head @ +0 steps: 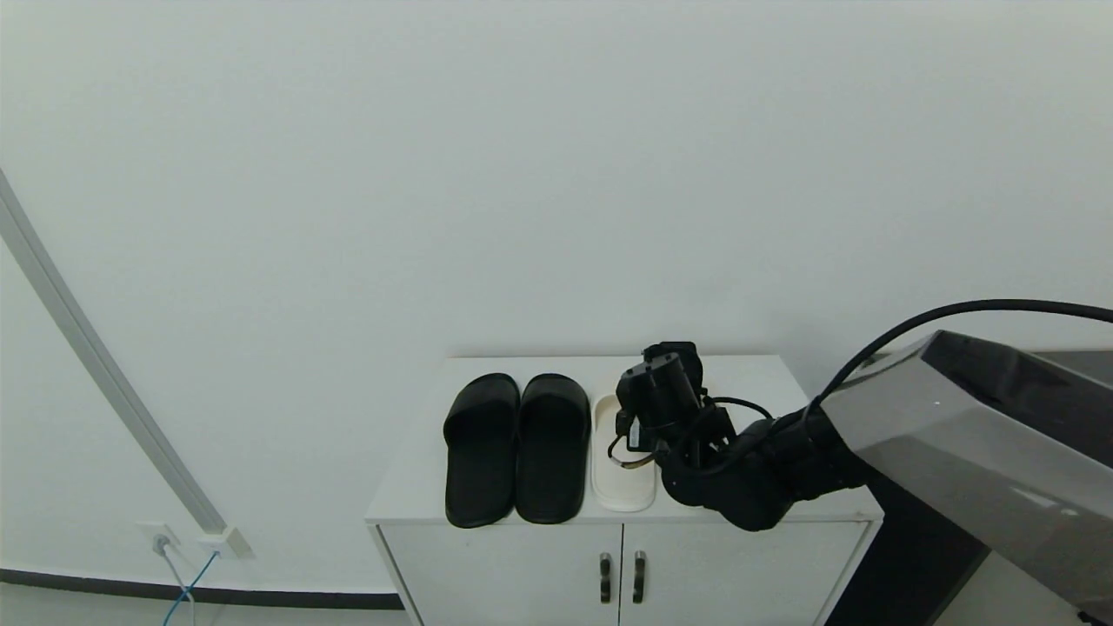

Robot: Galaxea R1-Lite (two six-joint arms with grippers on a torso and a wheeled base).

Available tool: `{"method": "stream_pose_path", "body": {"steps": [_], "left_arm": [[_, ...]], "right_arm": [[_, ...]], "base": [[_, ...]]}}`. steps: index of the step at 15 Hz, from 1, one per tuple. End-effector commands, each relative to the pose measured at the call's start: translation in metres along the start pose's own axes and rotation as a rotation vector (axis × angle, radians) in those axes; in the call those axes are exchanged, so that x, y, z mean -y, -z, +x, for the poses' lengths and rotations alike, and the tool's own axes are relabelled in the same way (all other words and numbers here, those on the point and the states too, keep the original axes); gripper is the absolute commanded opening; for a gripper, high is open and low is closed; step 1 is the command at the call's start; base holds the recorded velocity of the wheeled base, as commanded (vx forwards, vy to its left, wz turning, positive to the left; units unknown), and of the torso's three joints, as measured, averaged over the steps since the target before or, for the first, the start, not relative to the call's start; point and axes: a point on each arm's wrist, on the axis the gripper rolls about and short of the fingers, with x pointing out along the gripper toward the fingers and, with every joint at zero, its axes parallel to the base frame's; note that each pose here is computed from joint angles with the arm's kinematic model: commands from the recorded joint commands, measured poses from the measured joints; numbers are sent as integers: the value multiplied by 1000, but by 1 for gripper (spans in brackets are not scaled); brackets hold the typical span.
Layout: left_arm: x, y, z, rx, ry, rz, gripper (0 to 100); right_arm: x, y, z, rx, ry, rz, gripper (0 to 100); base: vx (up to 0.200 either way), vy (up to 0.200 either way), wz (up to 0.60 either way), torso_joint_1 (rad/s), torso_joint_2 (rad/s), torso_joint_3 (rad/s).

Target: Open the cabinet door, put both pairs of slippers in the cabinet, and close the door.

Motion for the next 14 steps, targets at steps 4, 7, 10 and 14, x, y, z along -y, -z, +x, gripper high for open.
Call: {"method": "stream_pose_path", "body": {"steps": [4,7,10,14], "left_arm": [[0,0,0,0,-1,0,0],[0,0,0,0,-1,0,0],[0,0,0,-2,1,-2,0],[0,0,0,0,-1,-3,0]], "right_arm": [[0,6,29,40,18,-27,100],[-3,11,35,81,10,-47,100],[-2,11,35,85,21,-46,0],[0,6,32,89,23,-41,0]], "base": [[0,0,0,0,0,0],[0,0,0,0,0,0],[0,0,0,0,0,0],[0,0,0,0,0,0]]}}
